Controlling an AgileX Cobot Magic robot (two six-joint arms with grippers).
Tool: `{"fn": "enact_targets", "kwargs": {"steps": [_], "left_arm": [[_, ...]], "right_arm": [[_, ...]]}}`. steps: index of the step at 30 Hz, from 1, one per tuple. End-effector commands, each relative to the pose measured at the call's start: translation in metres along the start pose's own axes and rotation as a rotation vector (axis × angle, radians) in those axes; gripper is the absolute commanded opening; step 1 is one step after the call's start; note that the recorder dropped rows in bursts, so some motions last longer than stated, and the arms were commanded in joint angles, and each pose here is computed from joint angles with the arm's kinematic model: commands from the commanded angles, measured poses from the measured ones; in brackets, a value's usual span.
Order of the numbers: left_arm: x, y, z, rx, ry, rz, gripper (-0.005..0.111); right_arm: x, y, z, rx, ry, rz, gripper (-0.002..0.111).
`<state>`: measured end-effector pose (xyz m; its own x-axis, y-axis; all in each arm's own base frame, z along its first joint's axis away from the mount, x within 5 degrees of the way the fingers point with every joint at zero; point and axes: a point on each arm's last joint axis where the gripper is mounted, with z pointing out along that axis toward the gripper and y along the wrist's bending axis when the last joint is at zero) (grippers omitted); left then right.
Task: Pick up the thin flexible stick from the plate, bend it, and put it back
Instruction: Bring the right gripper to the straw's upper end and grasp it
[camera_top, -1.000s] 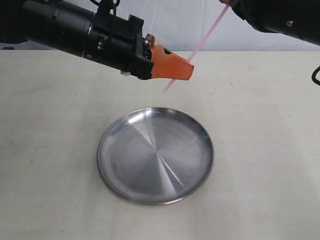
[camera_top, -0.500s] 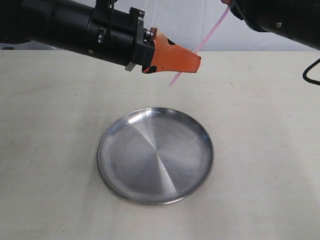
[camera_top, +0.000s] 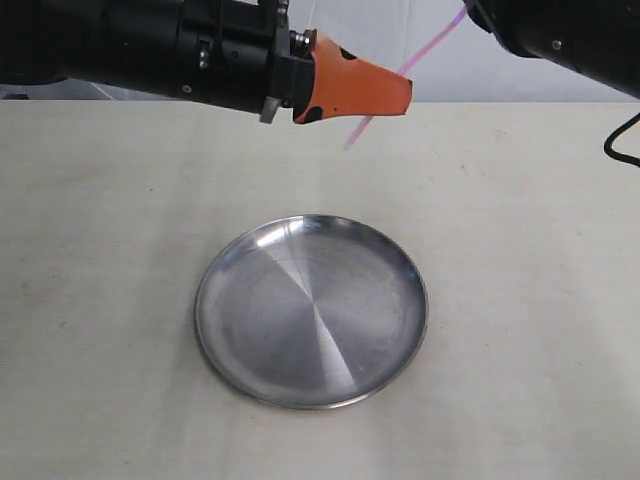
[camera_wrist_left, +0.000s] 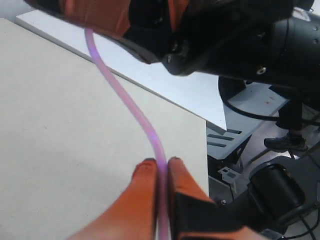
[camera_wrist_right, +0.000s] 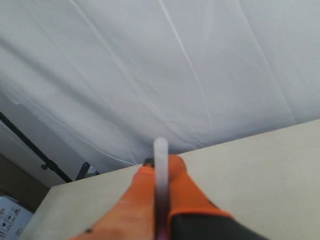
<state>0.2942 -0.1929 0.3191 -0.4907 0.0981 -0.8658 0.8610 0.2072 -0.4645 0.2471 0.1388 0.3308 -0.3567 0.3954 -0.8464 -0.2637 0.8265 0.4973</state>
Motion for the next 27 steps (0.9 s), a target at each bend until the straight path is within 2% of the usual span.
{"fn": "enact_targets", "kwargs": {"steps": [1,8,22,27], "left_arm": [[-0.015,-0.002,-0.001,-0.019,-0.135,-0.047,0.0],[-0.019,0.006,-0.002,-0.104,-0.185,-0.078,0.0],[-0.019,0.02,-0.004,-0.252,-0.206,-0.1,0.0],[-0.019,0.018,-0.004,-0.227,-0.202,-0.096,0.0]], "right_arm": [[0.017,-0.001,0.007,-0.009,0.111,-0.022,-0.001],[0.017,-0.001,0.007,-0.006,0.112,-0.001,-0.001],[0.02,0.0,0.006,-0.014,0.147,0.026,-0.001],[0.02,0.0,0.006,-0.013,0.145,0.028,-0.001]]}}
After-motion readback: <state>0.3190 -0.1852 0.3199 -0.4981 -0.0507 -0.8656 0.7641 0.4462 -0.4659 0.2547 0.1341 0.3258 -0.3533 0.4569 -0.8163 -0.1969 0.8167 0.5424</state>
